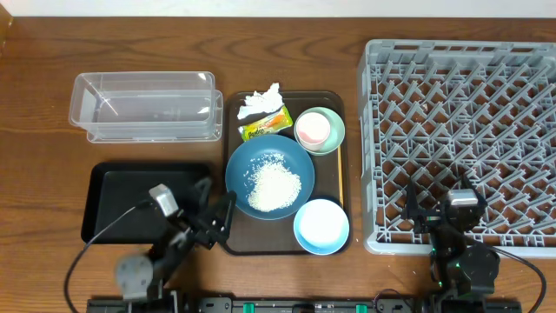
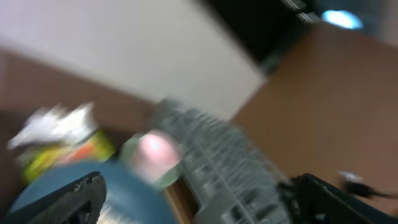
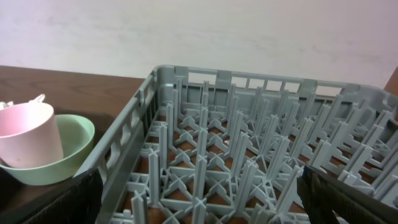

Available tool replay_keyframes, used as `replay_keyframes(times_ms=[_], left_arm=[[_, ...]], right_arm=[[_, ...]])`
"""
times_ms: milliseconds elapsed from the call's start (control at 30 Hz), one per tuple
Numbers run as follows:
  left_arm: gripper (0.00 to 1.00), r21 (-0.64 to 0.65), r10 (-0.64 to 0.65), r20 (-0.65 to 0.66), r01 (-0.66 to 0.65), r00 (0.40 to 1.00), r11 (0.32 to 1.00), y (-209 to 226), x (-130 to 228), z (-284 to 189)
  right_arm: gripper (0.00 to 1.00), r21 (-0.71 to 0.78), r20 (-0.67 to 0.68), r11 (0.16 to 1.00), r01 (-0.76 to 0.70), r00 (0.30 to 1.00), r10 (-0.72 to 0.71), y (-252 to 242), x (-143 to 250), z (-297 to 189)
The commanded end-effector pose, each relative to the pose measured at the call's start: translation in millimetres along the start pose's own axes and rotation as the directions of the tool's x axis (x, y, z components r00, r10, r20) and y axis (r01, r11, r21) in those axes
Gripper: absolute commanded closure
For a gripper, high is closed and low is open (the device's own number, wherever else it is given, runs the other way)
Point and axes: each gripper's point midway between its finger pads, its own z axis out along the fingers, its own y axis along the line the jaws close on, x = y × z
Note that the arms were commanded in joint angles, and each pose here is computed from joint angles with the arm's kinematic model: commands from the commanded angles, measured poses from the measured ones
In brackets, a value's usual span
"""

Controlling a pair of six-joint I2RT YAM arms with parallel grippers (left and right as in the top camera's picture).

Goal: Sort waste into correct bins and load items into the dishwasher rack
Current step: 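Move the left gripper over the black tray toward the blue plate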

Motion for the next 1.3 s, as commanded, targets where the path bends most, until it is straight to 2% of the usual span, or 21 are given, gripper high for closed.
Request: replay_keyframes(times_ms=[0, 133, 233, 500, 667, 733, 800, 867, 933, 1000, 1267], left_arm=[[0.01, 0.121, -0.028, -0.037, 0.032, 0.999, 0.992, -33.7, -5.1, -1.9], [0.01, 0.128, -0.013, -0.029, 0.017, 0.999, 0.992, -51.1, -22.4, -1.3], [0.01, 0.083, -0.026, -0.069, 0.031, 0.997, 0.996, -55.0, -33.7, 4.5], [0.01, 0.096, 0.043, -0.289, -0.016, 0.956, 0.995, -75.9, -69.3, 37.8], [0.01, 0.059, 0.042, -0.391, -0.020, 0.919, 0.998, -65.6, -86.1, 59.0], [0.01, -0.026, 0.030, -0.409, -0.045, 0.912, 0.999, -48.9, -88.7, 62.6], [0.01, -0.198, 0.024, -0.426, -0.119, 0.905, 0.973, -18.5, -91.7, 58.8], [0.01, -0.391, 0.015, -0.452, -0.213, 0.892, 0.895, 13.7, -96.1, 44.0], [0.01, -0.522, -0.018, -0.466, -0.258, 0.885, 0.813, 31.9, -100.8, 28.0], [0.01, -0.564, -0.040, -0.475, -0.269, 0.879, 0.780, 35.0, -102.1, 20.0], [0.01, -0.535, -0.066, -0.498, -0.246, 0.865, 0.808, 23.6, -93.6, 18.6]], right_arm=[[0.01, 0.002, -0.005, 1.000, 0.010, 1.000, -0.010, 0.4, 1.5, 0.1], [0.01, 0.002, -0.005, 1.000, 0.010, 1.000, -0.010, 0.4, 1.5, 0.1], [0.01, 0.002, -0.005, 1.000, 0.010, 1.000, -0.010, 0.4, 1.5, 0.1], [0.01, 0.002, -0.005, 1.000, 0.010, 1.000, -0.010, 0.4, 1.5, 0.1], [0.01, 0.002, -0.005, 1.000, 0.010, 1.000, -0.010, 0.4, 1.5, 0.1], [0.01, 0.002, -0.005, 1.000, 0.010, 1.000, -0.010, 0.4, 1.5, 0.1], [0.01, 0.002, -0.005, 1.000, 0.010, 1.000, -0.010, 0.4, 1.5, 0.1], [0.01, 0.002, -0.005, 1.000, 0.010, 1.000, -0.010, 0.4, 1.5, 0.1], [0.01, 0.002, -0.005, 1.000, 0.010, 1.000, -0.010, 0.4, 1.5, 0.1], [0.01, 0.002, -0.005, 1.000, 0.010, 1.000, -0.010, 0.4, 1.5, 0.1], [0.01, 0.002, -0.005, 1.000, 0.010, 1.000, -0.010, 0.4, 1.5, 0.1]])
